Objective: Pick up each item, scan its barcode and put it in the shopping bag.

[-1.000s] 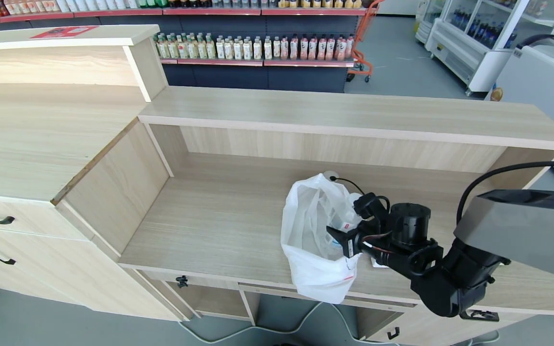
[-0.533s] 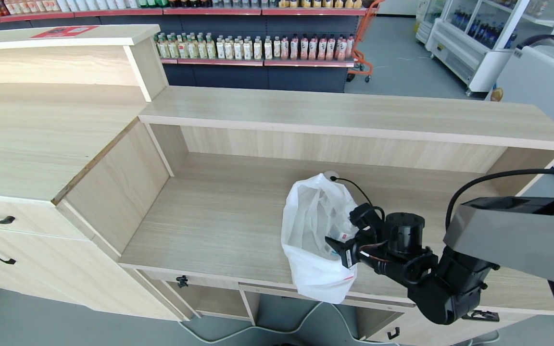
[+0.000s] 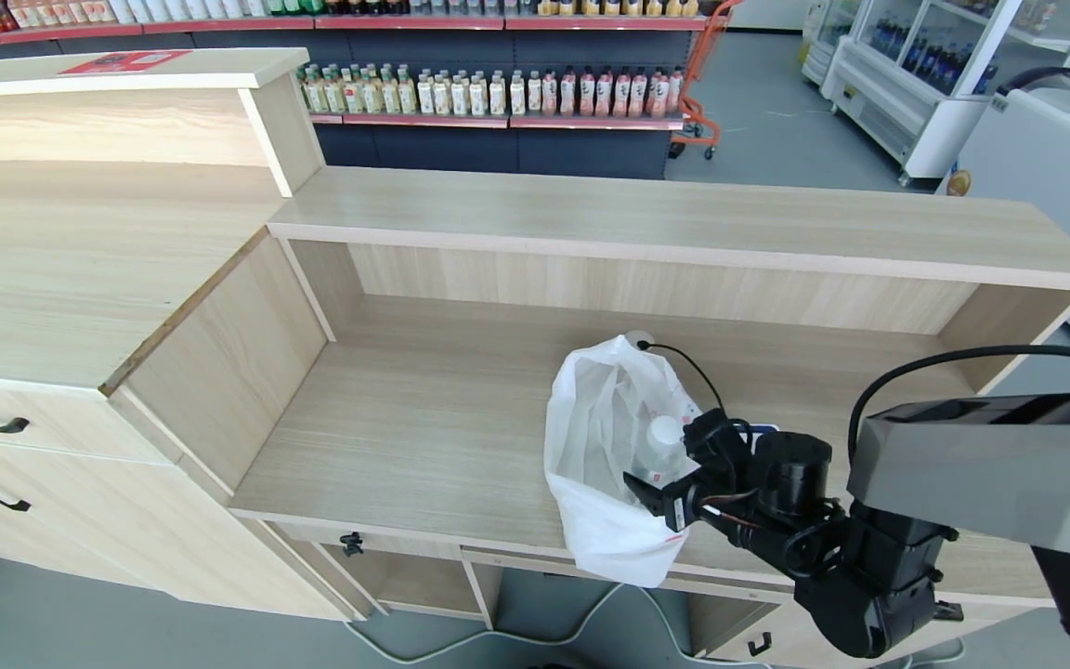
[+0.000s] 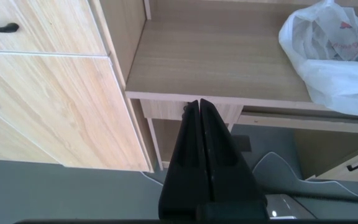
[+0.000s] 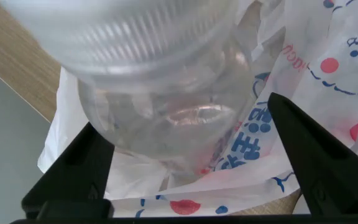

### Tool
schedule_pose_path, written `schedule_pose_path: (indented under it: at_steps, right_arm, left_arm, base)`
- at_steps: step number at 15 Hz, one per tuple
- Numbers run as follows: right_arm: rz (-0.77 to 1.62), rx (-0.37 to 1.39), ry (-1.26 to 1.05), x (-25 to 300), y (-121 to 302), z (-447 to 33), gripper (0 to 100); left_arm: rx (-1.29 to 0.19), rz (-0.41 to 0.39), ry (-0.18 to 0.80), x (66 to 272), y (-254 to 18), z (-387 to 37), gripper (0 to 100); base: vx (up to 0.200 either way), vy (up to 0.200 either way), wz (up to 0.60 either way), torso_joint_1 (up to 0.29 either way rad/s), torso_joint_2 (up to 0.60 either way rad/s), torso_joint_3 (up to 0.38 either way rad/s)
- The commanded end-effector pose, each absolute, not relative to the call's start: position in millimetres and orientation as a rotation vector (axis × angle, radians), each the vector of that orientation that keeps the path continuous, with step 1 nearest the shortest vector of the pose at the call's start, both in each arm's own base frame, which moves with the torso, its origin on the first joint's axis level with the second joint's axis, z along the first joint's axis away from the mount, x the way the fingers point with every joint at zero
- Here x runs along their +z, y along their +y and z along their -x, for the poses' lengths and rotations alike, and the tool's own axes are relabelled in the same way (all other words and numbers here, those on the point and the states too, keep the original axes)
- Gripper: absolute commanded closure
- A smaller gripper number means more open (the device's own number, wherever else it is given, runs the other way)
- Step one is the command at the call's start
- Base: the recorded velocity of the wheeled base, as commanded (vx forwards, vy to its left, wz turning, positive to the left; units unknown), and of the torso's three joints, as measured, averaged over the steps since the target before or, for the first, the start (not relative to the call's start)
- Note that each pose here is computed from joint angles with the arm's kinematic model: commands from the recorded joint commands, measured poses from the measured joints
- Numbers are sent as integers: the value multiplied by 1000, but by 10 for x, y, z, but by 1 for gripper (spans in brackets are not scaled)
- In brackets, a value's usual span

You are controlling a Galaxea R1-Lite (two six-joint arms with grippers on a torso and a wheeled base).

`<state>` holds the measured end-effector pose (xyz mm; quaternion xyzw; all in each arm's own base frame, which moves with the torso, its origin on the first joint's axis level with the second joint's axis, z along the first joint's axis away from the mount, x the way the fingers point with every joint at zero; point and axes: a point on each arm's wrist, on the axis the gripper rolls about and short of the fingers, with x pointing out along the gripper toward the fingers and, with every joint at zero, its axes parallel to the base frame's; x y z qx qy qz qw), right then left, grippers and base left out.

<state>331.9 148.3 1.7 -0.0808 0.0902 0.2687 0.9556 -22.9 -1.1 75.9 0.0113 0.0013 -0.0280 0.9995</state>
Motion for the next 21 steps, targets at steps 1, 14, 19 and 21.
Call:
schedule_pose_path:
  at_steps: [1,14,19,21]
  right_arm:
    - [167,546,208,-64,1476,-3305,0]
    - [9,529,68,1056,1299,-2983,0]
    - [-48,403,65,1573,943,-2494,0]
    - [-27,310,127,1569,699,-2360,0]
  left_arm:
    - [-55,-23,2,759,-11,230,100]
    - [-55,-21,2,759,-11,230,100]
    - [-55,-21,2,759,-11,230,100]
    - [-54,-21,2,759,-11,229,100]
  base:
    - [0,0,0,0,0,0]
    - [0,0,0,0,0,0]
    - [0,0,0,0,0,0]
    - [0,0,0,0,0,0]
